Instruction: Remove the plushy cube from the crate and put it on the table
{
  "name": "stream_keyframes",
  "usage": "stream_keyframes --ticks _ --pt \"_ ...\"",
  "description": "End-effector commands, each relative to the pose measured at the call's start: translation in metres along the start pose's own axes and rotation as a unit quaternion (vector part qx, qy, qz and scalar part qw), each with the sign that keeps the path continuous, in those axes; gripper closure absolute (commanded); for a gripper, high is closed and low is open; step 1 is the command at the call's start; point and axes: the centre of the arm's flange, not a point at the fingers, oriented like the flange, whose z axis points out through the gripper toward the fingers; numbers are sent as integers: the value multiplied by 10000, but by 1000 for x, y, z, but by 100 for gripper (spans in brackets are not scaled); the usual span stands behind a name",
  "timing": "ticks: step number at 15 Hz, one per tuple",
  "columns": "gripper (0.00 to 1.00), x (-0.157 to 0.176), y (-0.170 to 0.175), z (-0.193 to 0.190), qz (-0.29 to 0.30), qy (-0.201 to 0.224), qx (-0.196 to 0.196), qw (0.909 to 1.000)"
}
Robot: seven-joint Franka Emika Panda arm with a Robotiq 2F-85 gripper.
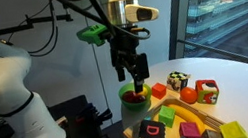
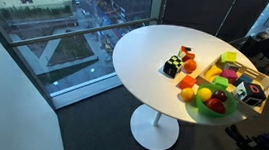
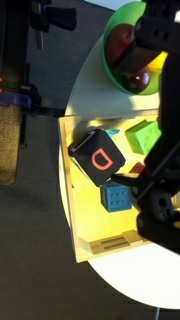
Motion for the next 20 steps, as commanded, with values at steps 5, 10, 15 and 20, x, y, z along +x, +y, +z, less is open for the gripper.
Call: stream_keyframes --ticks 5,10,15,20 --pt "0 24 26 35 703 -398 -66 9967" --pt "0 25 38 67 989 -590 60 9933" --pt "0 30 46 91 1160 -320 111 9927" --pt "0 35 52 107 1347 -124 71 9908"
